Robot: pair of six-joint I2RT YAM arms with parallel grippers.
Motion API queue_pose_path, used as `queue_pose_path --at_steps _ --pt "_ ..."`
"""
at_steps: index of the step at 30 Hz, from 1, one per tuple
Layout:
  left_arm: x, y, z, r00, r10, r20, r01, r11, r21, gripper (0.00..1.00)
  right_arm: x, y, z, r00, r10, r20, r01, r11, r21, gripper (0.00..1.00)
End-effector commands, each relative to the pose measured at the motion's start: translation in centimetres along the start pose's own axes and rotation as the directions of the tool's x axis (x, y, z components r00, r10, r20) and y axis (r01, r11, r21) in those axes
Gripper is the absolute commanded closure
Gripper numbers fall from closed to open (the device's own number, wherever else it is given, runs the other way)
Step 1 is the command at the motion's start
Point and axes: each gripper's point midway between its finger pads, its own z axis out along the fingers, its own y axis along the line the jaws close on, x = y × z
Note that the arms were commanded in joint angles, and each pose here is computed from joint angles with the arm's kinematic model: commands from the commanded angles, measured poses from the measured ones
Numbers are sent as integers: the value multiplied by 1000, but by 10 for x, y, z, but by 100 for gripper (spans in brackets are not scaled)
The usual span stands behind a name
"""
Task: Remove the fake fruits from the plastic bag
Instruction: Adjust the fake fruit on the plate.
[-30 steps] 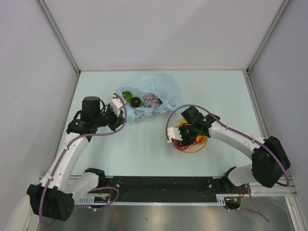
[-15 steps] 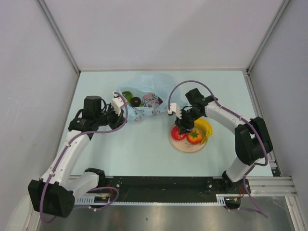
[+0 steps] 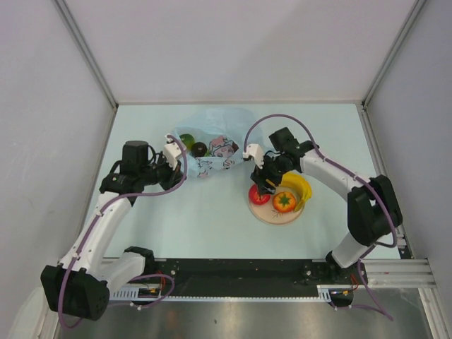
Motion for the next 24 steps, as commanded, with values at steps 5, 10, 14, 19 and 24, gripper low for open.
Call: queue_pose_path --at_steps 5,10,14,19,24 --pt "-16 1 -6 997 31 65 -30 999 -11 100 -57 20 -51 948 -291 132 262 944 203 27" --pt "-16 -1 -7 997 28 69 -28 1000 -8 100 -33 39 -37 886 -460 64 448 883 143 3" --pt "-13 -2 -6 998 22 63 -22 1000 -5 100 -34 31 -28 856 -513 59 494 847 199 0" --pt "-10 -3 -6 998 18 57 -18 1000 1 100 -40 17 -13 860 -506 60 480 844 237 0" --pt "-9 -4 -6 998 14 54 -14 1000 3 100 -33 9 8 881 -470 48 450 866 217 0"
